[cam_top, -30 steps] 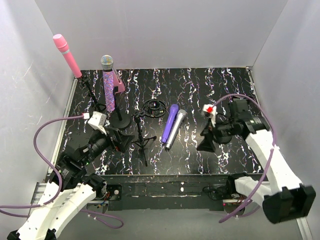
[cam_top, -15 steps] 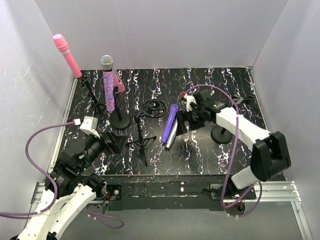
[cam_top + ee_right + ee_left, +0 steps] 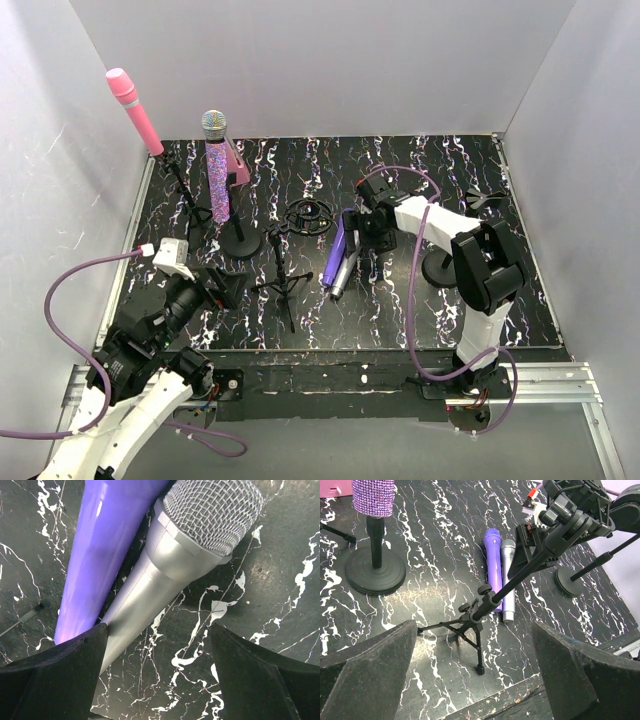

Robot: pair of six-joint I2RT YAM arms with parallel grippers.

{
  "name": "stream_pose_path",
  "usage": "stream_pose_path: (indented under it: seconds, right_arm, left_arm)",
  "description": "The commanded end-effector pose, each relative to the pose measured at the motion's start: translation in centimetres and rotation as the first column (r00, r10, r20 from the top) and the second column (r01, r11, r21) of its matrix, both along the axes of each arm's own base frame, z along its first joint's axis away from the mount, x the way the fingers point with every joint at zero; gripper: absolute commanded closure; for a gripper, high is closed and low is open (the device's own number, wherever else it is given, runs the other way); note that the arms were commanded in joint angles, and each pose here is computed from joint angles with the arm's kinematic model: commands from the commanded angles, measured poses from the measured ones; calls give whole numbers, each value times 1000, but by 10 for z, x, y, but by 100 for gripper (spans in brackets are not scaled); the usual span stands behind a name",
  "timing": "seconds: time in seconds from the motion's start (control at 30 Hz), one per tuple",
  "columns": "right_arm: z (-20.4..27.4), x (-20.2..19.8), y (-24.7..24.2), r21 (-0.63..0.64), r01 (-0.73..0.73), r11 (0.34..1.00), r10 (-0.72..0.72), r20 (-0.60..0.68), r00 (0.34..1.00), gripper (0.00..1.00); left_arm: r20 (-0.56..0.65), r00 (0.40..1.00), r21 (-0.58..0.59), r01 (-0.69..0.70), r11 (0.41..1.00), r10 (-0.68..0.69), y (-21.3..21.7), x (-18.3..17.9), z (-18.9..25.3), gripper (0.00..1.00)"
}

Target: Attach the microphones to the stand

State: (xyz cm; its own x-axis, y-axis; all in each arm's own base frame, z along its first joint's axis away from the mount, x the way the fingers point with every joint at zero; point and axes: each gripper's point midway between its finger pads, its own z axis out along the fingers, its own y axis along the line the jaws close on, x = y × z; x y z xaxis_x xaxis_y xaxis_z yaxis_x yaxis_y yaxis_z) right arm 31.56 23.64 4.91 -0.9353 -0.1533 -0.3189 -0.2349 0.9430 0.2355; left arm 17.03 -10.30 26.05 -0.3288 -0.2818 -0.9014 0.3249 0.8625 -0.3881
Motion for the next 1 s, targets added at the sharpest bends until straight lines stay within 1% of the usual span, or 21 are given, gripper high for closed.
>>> stream_pose_path:
  seconds: [0.0, 0.13, 0.3, 0.43, 0.5, 0.57, 0.67, 0.8, 0.93, 0.97]
  right_arm:
    - [3, 18, -2, -38, 42, 998, -40, 57, 998, 12]
    - [-7, 19, -15, -106, 41, 994, -34, 73, 997, 12]
    - [-16, 15, -34, -190, 32, 981, -18, 75, 997, 17]
    - [-10, 17, -52, -243, 52, 969, -26, 108, 994, 17]
    - [-2, 17, -54, -234, 48, 971, -19, 124, 992, 16]
    - [7, 15, -46, -170, 32, 985, -10, 129, 992, 13]
    - [9, 12, -38, -123, 7, 992, 8, 124, 992, 12]
    - [-7, 10, -39, -148, -2, 989, 12, 64, 998, 16]
    - [-22, 8, -43, -165, -1, 986, 5, 24, 1000, 24]
    - [-24, 8, -44, -171, -3, 985, 7, 22, 1000, 28]
  left_arm:
    - [-8, 1000, 17, -13, 1000, 14, 2, 2, -6, 2]
    - [-1, 1000, 14, -17, 1000, 17, 3, 2, -5, 2]
    - [8, 1000, 9, -15, 1000, 15, 4, 0, -4, 2]
    - [16, 1000, 1, -12, 1000, 12, 4, -2, -2, 2]
    - [23, 1000, -1, -13, 1000, 13, 5, -2, -1, 2]
    - [23, 1000, -1, -12, 1000, 12, 5, -2, -2, 2]
    - [22, 1000, 0, -9, 1000, 9, 4, -2, -2, 2]
    - [23, 1000, -1, -4, 1000, 4, 3, -3, -2, 2]
    - [33, 999, -12, -5, 1000, 5, 4, -4, 1, 2]
    - [34, 999, -14, -6, 1000, 7, 5, -5, 1, 2]
